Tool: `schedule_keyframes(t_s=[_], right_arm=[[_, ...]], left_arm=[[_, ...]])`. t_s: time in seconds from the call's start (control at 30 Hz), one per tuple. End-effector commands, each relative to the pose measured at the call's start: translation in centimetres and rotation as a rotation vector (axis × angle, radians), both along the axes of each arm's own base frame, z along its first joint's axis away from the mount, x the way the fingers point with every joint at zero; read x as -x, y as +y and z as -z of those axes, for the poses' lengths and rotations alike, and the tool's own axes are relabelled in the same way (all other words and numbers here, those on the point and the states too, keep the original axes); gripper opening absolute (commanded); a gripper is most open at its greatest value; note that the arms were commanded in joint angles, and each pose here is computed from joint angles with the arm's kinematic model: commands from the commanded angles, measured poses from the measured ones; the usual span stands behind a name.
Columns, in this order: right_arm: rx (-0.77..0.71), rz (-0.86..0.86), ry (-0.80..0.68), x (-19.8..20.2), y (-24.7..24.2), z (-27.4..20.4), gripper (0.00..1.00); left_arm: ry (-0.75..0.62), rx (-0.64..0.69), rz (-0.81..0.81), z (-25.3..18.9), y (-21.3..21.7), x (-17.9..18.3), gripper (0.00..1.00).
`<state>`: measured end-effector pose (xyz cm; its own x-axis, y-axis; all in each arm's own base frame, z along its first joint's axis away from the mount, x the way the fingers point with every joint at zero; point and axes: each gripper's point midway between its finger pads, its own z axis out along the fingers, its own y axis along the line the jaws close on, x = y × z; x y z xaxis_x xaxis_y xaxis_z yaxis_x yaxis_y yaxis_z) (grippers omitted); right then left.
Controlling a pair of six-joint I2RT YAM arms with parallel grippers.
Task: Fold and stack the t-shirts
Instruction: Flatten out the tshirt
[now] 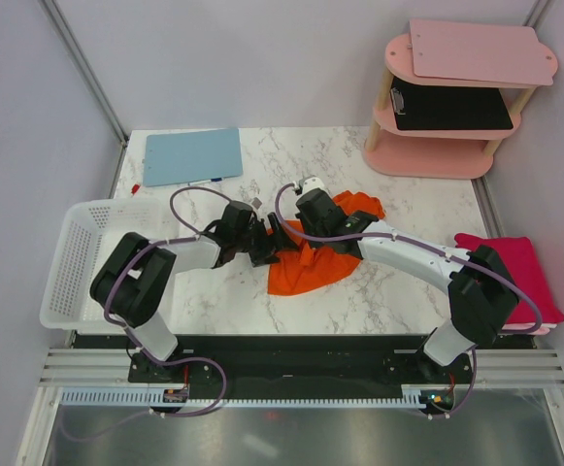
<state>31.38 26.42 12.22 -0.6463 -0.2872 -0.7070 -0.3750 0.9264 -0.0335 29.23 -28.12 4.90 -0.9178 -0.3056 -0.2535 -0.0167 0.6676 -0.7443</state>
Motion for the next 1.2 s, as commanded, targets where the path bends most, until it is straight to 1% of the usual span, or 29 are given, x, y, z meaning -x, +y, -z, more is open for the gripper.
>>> schedule_keyframes(t_s=[0.0, 0.13, 0.23, 0.3, 0.37, 0.5, 0.63, 0.8, 0.97, 1.17], right_arm=[[0.000, 0.035, -0.030, -0.8, -0.6, -0.4, 0.02], [0.007, 0.055, -0.034, -1.4, -1.2, -0.2, 0.02], [0.008, 0.063, -0.046, -1.8, -1.5, -0.7, 0.02], [0.005, 0.070, -0.048, -2.0, -1.7, -0.8, 0.02], [0.002, 0.077, -0.045, -2.3, -1.9, -0.7, 0.02], [0.005, 0.094, -0.030, -2.7, -2.4, 0.1, 0.02], [-0.009, 0.114, -0.011, -3.2, -2.9, 1.2, 0.02], [-0.019, 0.125, 0.015, -3.7, -3.2, 2.5, 0.02], [-0.024, 0.118, 0.022, -3.6, -3.1, 2.8, 0.02], [-0.017, 0.119, 0.030, -3.5, -3.3, 3.3, 0.02]], left_arm=[[-0.049, 0.018, 0.000, -2.4, -0.2, -0.1, 0.86], [-0.093, 0.019, -0.011, -4.4, 0.3, 0.1, 0.86], [-0.143, 0.053, -0.022, -6.6, 0.2, 0.0, 0.87], [-0.159, 0.059, -0.030, -7.2, 0.2, -0.3, 0.87], [-0.143, 0.050, -0.032, -6.6, 0.1, -0.5, 0.87], [-0.084, 0.033, -0.034, -4.0, -0.1, -0.3, 0.87], [-0.041, 0.053, -0.053, -1.9, -0.2, 0.1, 0.86], [-0.031, 0.055, -0.059, -0.5, -0.3, 0.0, 0.86], [-0.038, 0.085, -0.053, -0.2, -0.9, -0.3, 0.86], [-0.059, 0.102, -0.044, -1.1, -1.3, -0.2, 0.85]])
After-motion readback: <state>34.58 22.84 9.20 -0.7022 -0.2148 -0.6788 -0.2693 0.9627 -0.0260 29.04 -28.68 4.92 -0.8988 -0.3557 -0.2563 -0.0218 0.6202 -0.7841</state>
